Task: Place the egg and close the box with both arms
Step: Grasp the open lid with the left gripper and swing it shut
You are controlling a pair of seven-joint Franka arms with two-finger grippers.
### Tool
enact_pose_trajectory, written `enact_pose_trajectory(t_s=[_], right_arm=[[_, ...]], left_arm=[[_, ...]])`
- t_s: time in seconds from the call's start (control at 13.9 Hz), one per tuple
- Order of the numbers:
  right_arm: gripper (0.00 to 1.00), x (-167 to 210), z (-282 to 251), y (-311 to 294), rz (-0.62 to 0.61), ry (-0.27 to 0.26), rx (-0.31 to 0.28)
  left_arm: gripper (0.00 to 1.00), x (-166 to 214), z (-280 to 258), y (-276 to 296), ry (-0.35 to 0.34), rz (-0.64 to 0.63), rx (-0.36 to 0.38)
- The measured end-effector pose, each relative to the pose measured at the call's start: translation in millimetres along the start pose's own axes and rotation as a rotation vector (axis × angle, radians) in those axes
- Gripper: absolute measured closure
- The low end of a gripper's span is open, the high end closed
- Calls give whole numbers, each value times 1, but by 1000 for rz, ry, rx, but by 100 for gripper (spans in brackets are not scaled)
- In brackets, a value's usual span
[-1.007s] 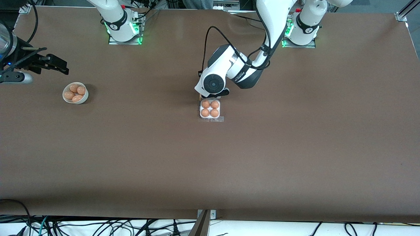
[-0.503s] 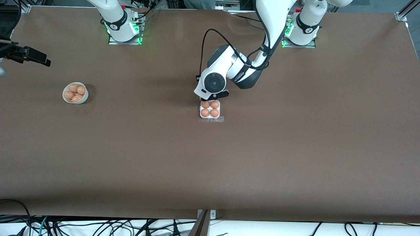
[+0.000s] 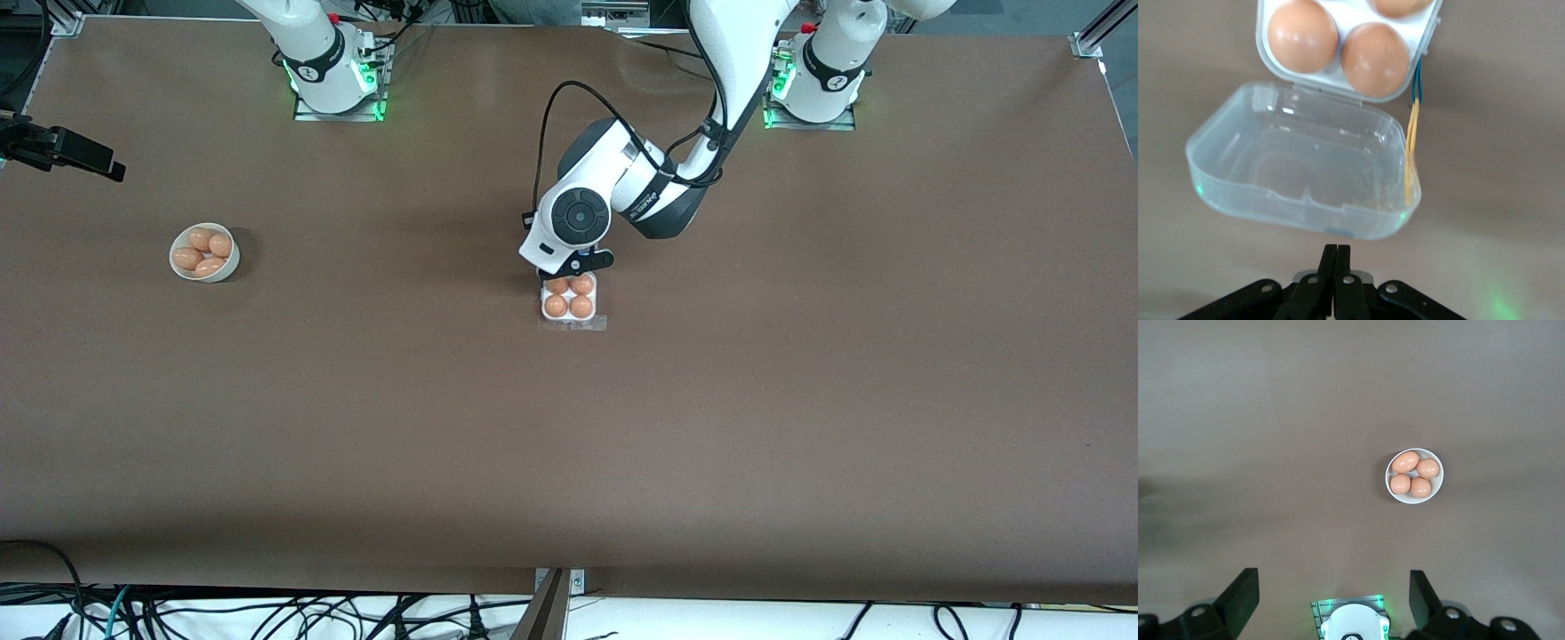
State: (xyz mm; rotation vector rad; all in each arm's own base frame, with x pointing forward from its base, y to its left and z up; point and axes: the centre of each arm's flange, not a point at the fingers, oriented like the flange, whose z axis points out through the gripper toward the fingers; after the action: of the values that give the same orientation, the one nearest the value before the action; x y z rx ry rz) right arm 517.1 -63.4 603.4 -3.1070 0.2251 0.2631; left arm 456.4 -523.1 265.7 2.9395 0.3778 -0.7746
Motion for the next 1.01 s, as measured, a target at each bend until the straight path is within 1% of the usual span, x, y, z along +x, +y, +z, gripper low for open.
enact_pose_trajectory(t_s=[0.07, 0.29, 0.36, 0.5, 0.58, 0.79, 0.86, 1.01], right_arm=[[0, -2, -9, -1, -3, 14, 0], [0, -13, -39, -16, -31, 63, 0], [0, -10, -36, -19, -36, 65, -2], [0, 13, -17, -17, -26, 63, -10], [0, 24, -10, -14, -20, 73, -13], [0, 44, -13, -13, -17, 185, -13], [0, 46, -14, -14, -18, 205, -13], [0, 47, -14, -15, -23, 210, -13]], left_arm=[[94, 2, -1, 0, 18, 4, 1], [94, 3, 0, 2, 39, 9, -4], [94, 4, -1, 3, 60, 14, -4], [94, 8, -2, 3, 100, 27, 7], [94, 8, -2, 3, 108, 29, 9], [94, 11, -6, 3, 122, 26, -1], [94, 12, -10, 4, 129, 27, -9], [94, 12, -20, 7, 142, 32, -25]])
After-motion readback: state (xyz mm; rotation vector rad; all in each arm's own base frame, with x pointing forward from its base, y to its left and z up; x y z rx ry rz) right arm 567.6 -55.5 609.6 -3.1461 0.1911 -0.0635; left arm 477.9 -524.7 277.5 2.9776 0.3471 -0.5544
